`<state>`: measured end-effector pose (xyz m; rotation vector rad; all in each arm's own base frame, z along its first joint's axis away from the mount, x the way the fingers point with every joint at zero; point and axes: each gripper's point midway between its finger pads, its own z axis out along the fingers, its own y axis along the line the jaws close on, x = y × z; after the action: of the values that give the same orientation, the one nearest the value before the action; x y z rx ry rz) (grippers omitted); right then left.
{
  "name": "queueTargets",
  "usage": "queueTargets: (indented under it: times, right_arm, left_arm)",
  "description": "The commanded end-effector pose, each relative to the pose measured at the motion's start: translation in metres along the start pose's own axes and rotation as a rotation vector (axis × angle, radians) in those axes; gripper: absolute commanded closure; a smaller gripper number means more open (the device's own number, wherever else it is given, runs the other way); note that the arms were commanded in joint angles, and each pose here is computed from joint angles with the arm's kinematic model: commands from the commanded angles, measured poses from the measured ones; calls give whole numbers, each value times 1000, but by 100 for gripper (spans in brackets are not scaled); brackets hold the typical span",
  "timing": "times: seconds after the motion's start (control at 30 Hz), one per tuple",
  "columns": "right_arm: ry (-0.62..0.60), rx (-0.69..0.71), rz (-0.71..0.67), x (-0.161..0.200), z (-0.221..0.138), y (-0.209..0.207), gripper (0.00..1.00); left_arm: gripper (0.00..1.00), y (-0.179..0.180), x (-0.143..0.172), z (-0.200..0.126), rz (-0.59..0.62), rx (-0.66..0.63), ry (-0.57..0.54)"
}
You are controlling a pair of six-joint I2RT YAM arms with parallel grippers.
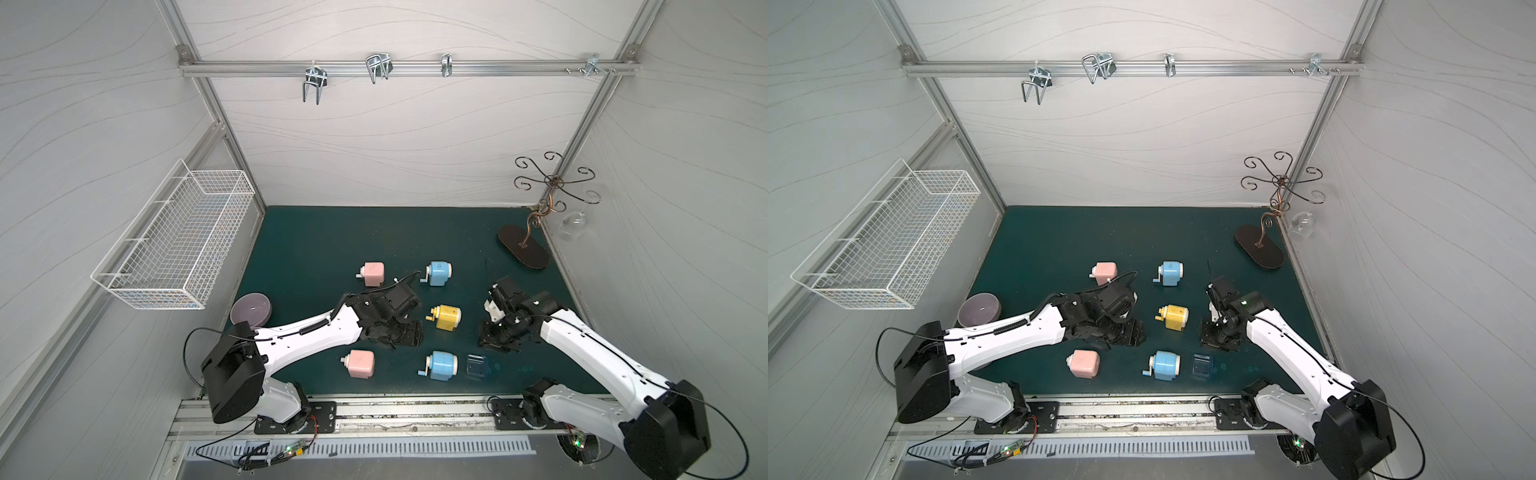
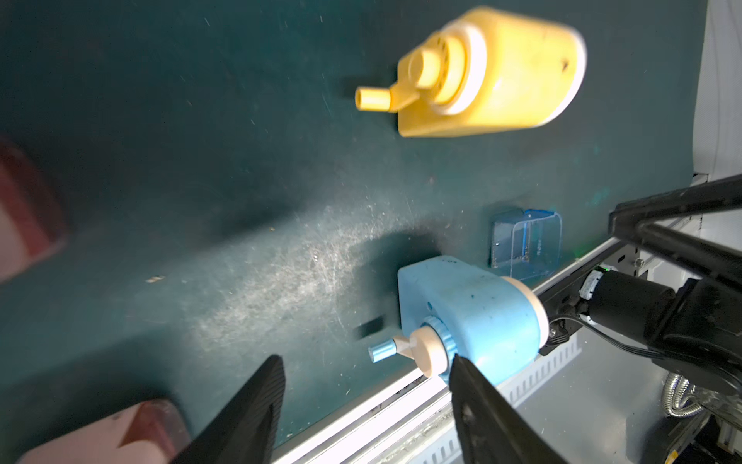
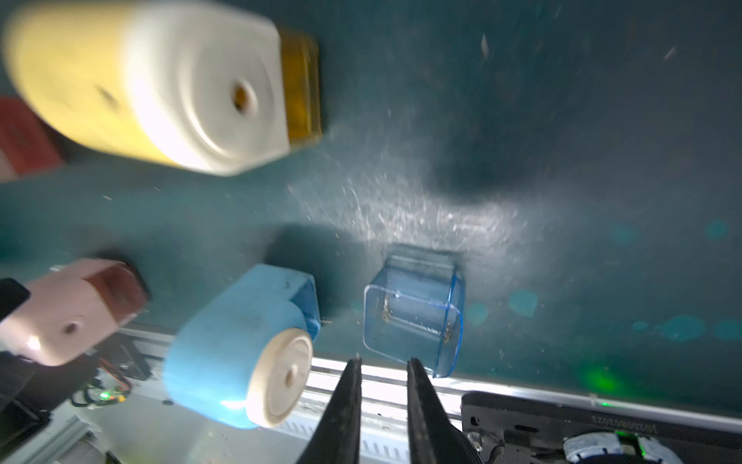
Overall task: Put the tray back into the pencil sharpener
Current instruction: Pick up the container from the center of the board.
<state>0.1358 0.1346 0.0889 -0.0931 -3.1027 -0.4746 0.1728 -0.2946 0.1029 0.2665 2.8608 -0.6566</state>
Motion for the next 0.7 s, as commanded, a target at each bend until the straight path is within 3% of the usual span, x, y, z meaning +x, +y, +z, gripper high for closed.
queueTargets:
  times: [0.0, 0.67]
  right_arm:
    - [28, 64, 46, 16, 7, -11, 76]
    - [29, 127, 143, 37, 26, -41, 72]
  left_arm:
    - [31, -19, -11, -1, -64, 88, -88]
    - [28, -36, 11, 16, -128, 203, -36]
